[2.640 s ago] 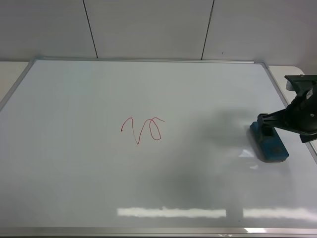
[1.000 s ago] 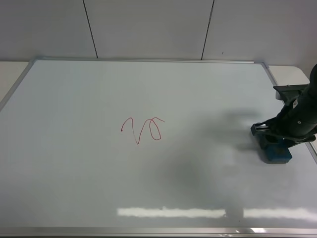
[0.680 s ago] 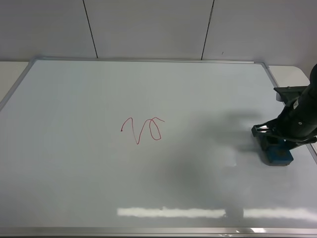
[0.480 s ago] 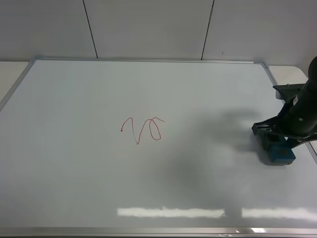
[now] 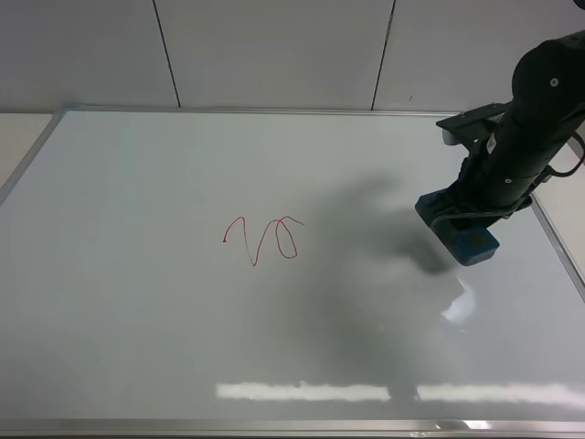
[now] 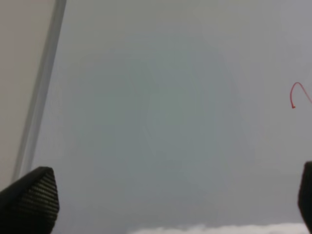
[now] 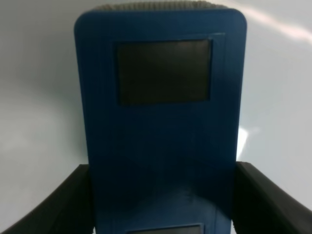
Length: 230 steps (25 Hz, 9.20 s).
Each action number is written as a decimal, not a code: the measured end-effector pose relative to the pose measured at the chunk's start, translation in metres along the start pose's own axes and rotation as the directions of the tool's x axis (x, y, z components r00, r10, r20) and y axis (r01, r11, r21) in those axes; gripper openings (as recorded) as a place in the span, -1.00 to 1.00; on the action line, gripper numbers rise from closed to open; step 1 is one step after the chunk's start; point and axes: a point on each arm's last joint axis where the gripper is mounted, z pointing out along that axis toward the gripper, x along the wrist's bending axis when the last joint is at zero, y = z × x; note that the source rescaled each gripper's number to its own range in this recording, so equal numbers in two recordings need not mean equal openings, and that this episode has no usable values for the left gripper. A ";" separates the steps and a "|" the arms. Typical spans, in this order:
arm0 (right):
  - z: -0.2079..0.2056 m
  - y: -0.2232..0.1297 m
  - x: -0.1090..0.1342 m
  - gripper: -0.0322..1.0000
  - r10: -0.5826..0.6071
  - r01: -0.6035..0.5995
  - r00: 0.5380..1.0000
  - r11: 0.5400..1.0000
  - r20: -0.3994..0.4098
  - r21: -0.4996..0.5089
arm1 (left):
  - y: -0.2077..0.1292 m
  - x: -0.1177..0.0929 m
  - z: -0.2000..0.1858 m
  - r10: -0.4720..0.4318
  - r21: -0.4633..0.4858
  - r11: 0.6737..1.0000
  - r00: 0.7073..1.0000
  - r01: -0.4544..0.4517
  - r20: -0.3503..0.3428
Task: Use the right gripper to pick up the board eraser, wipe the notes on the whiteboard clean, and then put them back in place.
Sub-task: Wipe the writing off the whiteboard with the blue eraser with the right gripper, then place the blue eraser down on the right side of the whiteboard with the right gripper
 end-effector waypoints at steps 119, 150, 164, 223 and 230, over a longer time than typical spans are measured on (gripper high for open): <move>0.056 0.127 0.266 -0.90 -0.898 0.888 0.439 0.437 -0.016 -0.146 | 0.000 0.000 0.000 0.000 0.000 1.000 1.000 0.000 0.000; 0.078 0.166 0.163 -0.94 -0.731 0.718 0.677 0.681 -0.085 -0.142 | 0.000 0.000 0.000 0.000 0.000 1.000 1.000 0.000 0.000; 0.078 0.170 0.145 -0.94 -0.706 0.698 0.706 0.707 -0.058 -0.116 | 0.000 0.000 0.000 0.000 0.000 1.000 1.000 0.000 0.000; -0.033 -0.017 0.017 -0.94 0.240 -0.234 0.967 0.969 0.081 -0.077 | 0.000 0.000 0.000 0.000 0.000 1.000 1.000 0.000 0.000; -0.018 -0.026 -0.006 -0.94 0.324 -0.314 0.944 0.940 0.062 -0.134 | 0.000 0.000 0.000 0.000 0.000 1.000 1.000 0.000 0.000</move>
